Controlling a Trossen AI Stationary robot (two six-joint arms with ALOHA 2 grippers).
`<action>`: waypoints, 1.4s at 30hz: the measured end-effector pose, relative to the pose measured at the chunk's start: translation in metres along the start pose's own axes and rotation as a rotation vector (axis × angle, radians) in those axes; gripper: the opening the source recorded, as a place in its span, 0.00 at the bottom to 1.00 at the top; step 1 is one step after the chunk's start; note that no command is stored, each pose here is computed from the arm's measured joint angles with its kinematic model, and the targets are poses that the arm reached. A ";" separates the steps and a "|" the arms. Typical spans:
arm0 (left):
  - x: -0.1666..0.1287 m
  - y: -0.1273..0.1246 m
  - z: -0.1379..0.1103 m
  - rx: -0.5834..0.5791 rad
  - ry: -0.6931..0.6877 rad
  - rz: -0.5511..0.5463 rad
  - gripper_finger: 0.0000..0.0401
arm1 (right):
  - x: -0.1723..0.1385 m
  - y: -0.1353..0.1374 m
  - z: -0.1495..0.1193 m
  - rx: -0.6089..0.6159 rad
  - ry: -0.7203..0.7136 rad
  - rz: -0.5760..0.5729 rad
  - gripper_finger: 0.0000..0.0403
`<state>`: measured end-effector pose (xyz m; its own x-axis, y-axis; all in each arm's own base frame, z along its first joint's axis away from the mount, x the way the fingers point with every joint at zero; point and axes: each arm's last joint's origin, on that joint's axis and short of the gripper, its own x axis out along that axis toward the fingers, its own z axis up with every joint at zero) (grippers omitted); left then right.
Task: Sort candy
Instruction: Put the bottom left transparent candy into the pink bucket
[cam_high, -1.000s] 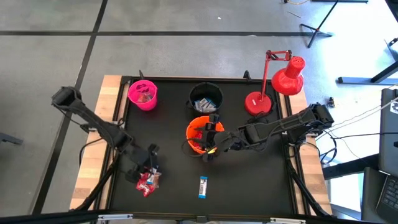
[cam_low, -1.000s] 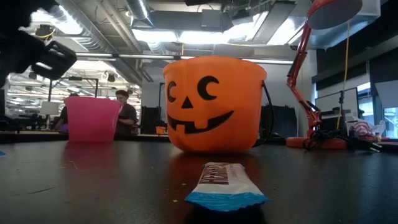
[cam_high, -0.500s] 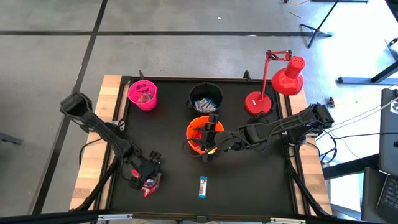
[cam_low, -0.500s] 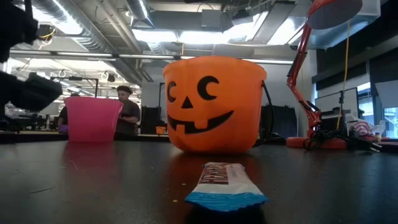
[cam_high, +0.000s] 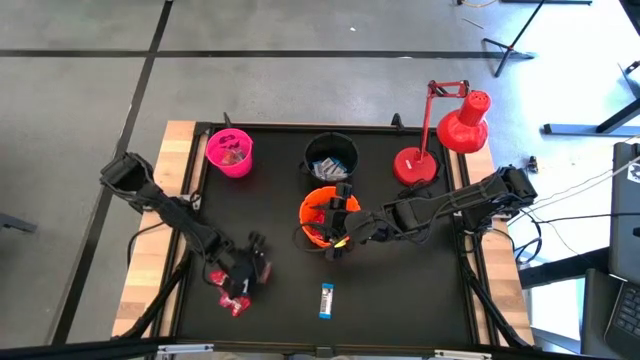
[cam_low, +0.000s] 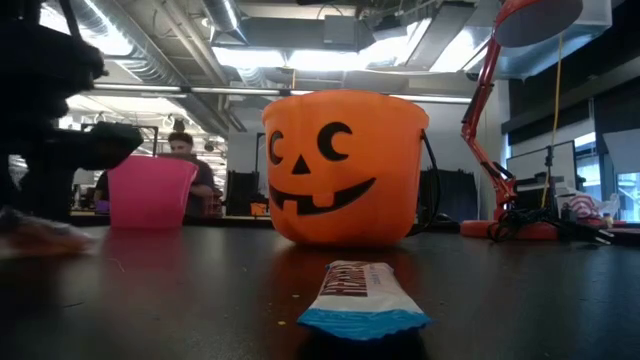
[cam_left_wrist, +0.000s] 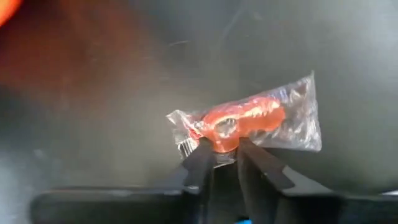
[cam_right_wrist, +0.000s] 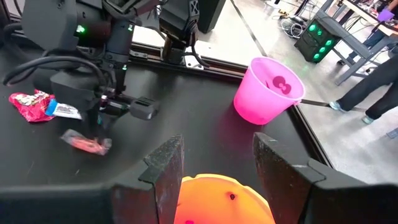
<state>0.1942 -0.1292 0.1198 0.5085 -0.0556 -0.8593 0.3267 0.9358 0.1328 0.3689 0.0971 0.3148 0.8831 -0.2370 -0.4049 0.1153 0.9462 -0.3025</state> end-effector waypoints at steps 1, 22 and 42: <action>0.000 0.001 0.000 0.009 0.000 0.017 0.13 | 0.000 0.000 0.000 0.003 0.000 0.000 0.47; -0.078 0.033 0.023 0.059 -0.045 0.403 0.00 | 0.000 0.000 0.000 0.005 0.004 0.000 0.47; -0.172 0.073 0.018 -0.270 -0.250 0.880 0.00 | 0.000 0.000 0.000 0.010 0.002 0.000 0.47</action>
<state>0.1447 -0.0572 0.2858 0.6503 0.6629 -0.3711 -0.4331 0.7248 0.5357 0.3688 0.0970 0.3147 0.8824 -0.2372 -0.4063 0.1196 0.9483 -0.2939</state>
